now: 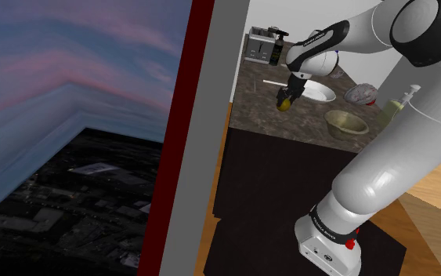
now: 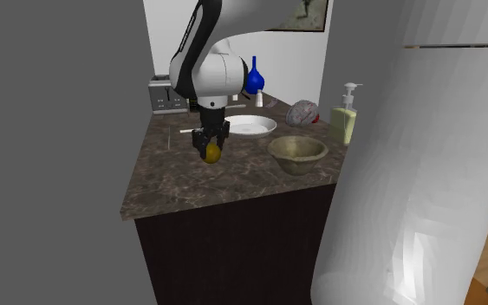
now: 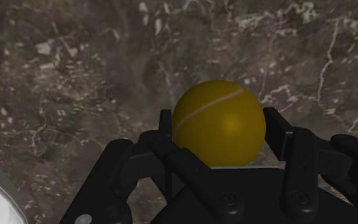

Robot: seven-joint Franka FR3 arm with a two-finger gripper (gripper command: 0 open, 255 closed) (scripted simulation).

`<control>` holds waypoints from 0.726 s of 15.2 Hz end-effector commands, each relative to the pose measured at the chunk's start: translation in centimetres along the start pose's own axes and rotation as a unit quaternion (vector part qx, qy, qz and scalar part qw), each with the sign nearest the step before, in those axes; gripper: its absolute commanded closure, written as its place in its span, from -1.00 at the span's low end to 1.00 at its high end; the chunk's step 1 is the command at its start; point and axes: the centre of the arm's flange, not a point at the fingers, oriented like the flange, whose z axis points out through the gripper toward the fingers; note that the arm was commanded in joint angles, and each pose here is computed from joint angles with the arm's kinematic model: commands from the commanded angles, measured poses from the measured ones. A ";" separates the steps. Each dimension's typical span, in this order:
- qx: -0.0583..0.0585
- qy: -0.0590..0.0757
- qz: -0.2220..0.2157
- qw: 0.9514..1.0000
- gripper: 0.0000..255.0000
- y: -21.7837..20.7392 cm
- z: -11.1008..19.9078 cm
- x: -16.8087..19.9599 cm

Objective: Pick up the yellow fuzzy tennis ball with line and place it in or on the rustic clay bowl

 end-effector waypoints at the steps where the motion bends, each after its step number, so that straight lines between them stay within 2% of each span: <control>1: 0.000 0.000 0.000 1.000 1.00 0.0 0.0 0.0; 7: 0.000 0.000 0.000 1.000 1.00 0.0 0.0 0.0; 11: 0.000 0.000 0.000 1.000 1.00 0.0 -2.1 0.3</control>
